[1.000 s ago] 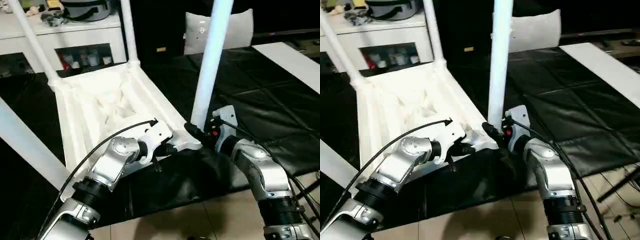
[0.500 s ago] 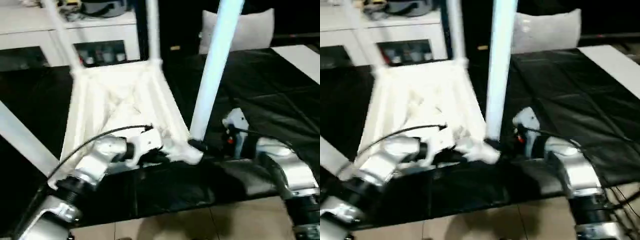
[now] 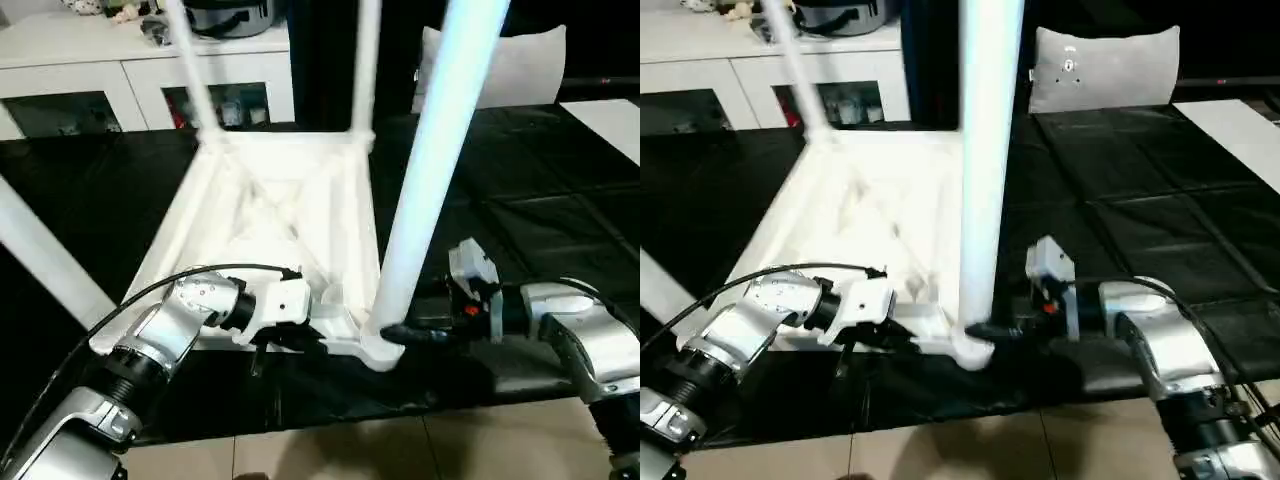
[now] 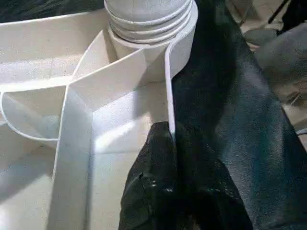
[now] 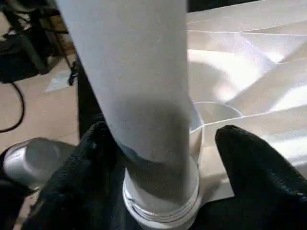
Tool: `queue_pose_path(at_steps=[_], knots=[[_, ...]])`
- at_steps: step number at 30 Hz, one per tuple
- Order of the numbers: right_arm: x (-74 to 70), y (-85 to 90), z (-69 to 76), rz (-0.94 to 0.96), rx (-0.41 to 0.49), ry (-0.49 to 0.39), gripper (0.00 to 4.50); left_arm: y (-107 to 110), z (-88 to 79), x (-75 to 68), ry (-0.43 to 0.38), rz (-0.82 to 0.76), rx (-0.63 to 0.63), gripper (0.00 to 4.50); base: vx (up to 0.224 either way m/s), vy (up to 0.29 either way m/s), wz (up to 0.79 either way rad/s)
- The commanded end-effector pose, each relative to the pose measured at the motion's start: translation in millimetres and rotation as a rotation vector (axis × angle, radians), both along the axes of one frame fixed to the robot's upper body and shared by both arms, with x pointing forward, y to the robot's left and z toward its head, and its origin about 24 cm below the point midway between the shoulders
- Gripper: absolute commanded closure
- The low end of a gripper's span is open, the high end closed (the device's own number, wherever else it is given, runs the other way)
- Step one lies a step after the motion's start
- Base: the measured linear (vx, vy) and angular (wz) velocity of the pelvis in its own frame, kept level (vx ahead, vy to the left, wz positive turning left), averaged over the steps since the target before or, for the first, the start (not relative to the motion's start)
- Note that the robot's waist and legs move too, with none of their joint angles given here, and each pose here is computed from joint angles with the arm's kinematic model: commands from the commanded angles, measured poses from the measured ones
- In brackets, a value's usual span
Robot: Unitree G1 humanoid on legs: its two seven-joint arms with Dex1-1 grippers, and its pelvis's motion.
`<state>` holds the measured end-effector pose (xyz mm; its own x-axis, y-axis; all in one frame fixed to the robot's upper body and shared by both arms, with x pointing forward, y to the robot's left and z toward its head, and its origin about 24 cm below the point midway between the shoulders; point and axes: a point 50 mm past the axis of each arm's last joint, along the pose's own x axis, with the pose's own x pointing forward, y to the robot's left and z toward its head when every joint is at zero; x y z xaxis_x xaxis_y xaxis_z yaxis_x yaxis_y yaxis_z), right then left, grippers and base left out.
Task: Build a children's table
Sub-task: Rotate leg to tighten
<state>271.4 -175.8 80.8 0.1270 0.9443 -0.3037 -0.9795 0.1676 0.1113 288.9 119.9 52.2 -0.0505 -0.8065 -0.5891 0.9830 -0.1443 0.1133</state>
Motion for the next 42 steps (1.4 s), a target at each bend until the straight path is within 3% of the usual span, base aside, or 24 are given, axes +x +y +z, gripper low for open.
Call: queue_pose_path(at_steps=[1,13,18,24,31,33,35,36,42], knots=[[-2.6,1.7,1.8,0.028,0.012,0.0,1.28,-7.5,2.7,-4.0,-0.018,-0.088,0.014,4.5,0.0,0.0,0.0],[-7.0,6.0,-2.3,0.08,0.04,0.061,2.42,-6.9,0.1,-5.1,-0.005,-0.091,0.012,4.5,0.0,0.0,0.0],[-13.4,12.0,-3.5,0.09,0.088,0.088,2.56,-6.0,-1.8,-5.7,0.005,-0.074,0.004,4.5,0.0,0.0,0.0],[-7.5,23.3,-7.3,-0.068,0.125,0.064,2.57,-10.5,0.0,-0.3,0.011,0.043,-0.039,4.5,0.0,0.0,0.0],[18.7,40.2,-12.2,-0.494,0.119,0.04,2.57,-34.3,8.5,12.5,0.03,0.335,-0.178,4.5,0.0,0.0,0.0],[36.6,46.3,-20.1,-0.75,0.113,0.073,2.57,-55.0,12.6,23.0,0.022,0.516,-0.255,4.5,-0.02,0.019,-0.09],[39.8,50.1,-21.1,-0.79,0.12,0.07,2.57,-61.7,14.7,27.6,0.019,0.589,-0.283,4.5,-0.02,0.019,-0.09],[41.5,51.2,-21.4,-0.807,0.126,0.065,2.01,-64.3,15.7,29.4,0.021,0.611,-0.295,4.5,0.0,0.0,0.0],[45.2,60.5,-15.4,-0.831,0.205,0.074,1.52,-69.1,18.4,30.4,-0.017,0.619,-0.279,4.5,0.0,0.0,0.0]])
